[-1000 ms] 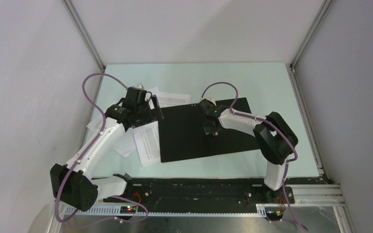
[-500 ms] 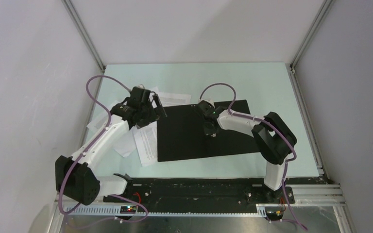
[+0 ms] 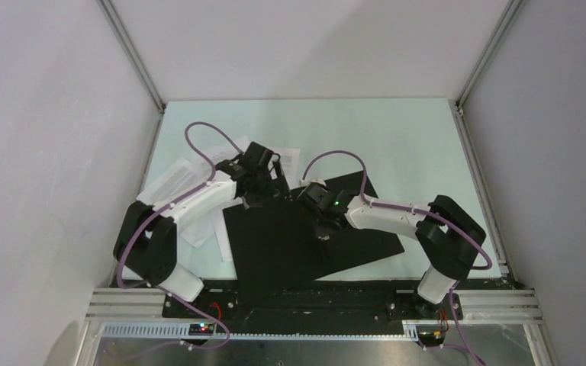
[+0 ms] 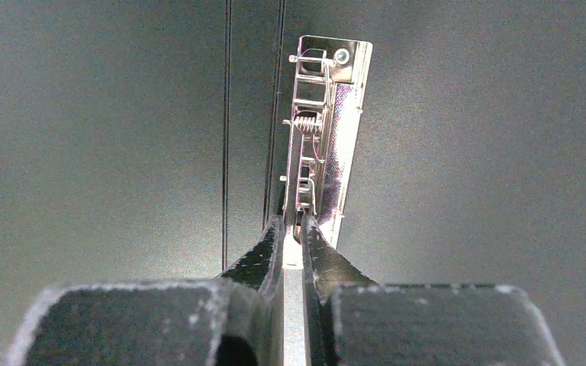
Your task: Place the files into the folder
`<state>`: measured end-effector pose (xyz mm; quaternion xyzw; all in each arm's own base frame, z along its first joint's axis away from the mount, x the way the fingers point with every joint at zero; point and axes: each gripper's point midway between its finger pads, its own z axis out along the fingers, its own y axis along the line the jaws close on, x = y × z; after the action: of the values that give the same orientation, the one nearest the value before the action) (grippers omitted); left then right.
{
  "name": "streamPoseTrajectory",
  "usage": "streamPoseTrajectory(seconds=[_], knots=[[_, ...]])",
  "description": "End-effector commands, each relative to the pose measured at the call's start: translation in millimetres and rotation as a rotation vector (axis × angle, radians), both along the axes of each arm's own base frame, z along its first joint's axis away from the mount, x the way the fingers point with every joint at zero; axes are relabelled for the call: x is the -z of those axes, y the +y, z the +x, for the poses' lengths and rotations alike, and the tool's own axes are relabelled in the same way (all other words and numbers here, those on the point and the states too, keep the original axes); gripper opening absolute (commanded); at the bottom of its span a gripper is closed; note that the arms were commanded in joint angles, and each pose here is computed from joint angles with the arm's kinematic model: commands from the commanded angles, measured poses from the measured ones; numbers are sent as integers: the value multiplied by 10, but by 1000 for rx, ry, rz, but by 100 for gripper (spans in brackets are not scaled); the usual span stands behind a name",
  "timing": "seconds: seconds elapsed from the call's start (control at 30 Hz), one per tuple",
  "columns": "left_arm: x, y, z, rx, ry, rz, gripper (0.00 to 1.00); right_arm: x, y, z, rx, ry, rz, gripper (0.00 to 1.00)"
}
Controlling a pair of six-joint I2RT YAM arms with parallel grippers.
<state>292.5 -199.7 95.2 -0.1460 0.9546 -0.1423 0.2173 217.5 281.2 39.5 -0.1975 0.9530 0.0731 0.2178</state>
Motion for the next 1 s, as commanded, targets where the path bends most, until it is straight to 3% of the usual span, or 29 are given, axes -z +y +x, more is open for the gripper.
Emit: streamPoseTrajectory(seconds=[0.0, 0.13, 0.3, 0.5, 0.97], knots=[[-5, -385, 81, 61, -12, -80, 97, -97, 79, -94, 26, -10, 77, 17], [167, -600, -14, 118, 32, -101, 85, -138, 25, -119, 53, -22, 97, 39], [351, -807, -134, 179, 78, -126, 67, -450, -26, -56, 115, -71, 179, 53], [482, -1058, -180, 225, 116, -187, 54, -498, -186, 18, 189, -51, 225, 49], [619, -1347, -221, 254, 141, -236, 40, -173, -202, -111, 168, 36, 206, 39]])
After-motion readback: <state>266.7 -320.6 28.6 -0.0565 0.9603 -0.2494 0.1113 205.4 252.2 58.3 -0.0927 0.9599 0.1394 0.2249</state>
